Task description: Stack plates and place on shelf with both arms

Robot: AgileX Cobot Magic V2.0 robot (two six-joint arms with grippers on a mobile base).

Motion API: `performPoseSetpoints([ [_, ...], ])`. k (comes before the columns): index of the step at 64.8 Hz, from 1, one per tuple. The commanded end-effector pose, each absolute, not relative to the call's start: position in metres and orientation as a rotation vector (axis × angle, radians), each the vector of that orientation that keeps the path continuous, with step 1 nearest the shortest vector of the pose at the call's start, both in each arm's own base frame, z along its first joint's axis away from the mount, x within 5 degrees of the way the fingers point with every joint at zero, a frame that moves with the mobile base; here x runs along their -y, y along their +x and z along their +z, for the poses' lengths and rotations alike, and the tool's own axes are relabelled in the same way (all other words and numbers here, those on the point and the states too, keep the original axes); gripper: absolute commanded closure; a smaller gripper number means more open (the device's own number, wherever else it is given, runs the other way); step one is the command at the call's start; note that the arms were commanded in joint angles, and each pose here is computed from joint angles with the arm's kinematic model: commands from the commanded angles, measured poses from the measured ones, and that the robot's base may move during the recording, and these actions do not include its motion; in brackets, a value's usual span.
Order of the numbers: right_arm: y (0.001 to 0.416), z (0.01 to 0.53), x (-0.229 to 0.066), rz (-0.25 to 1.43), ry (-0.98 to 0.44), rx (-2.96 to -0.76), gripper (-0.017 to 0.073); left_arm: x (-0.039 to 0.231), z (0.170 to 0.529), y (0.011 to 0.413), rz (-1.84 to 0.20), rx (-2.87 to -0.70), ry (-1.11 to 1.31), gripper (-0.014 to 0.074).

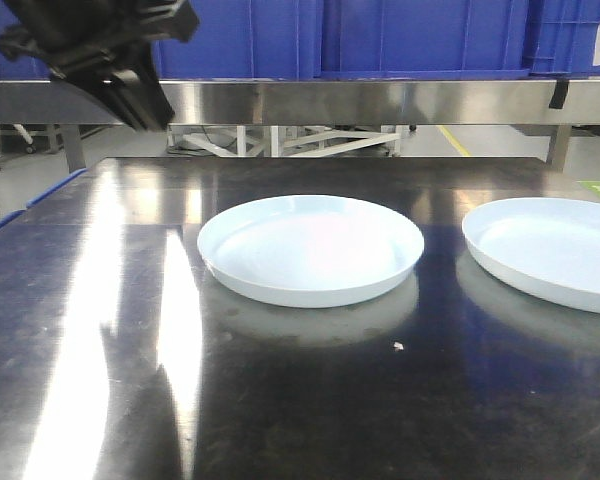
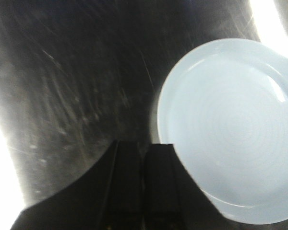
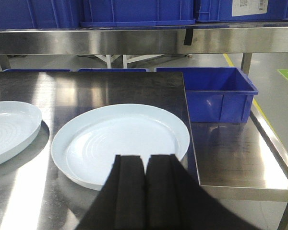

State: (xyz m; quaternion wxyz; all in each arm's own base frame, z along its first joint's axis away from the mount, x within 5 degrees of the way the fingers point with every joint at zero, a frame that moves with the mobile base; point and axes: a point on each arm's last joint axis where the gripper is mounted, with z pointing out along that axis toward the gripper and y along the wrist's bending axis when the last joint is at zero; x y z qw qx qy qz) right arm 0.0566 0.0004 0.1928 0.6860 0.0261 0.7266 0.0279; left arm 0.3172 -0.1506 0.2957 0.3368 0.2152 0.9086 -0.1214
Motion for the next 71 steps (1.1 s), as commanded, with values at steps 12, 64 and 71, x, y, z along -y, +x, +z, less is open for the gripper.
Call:
performPoseSetpoints([
  [12,0.055,0.201,0.000,0.053,0.056,-1.524,0.0504,0.115,0.326,0.257,-0.248,-1.915,0.472,0.0508],
  [64,0.055,0.201,0.000,0.053,0.056,-1.524,0.0504,0.024,0.283,0.108,-0.154,-1.507,0.185,0.0507],
  [71,0.055,0.201,0.000,0.053,0.056,-1.524,0.0504,0.024,0.283,0.108,-0.151,-1.506,0.188,0.0507],
])
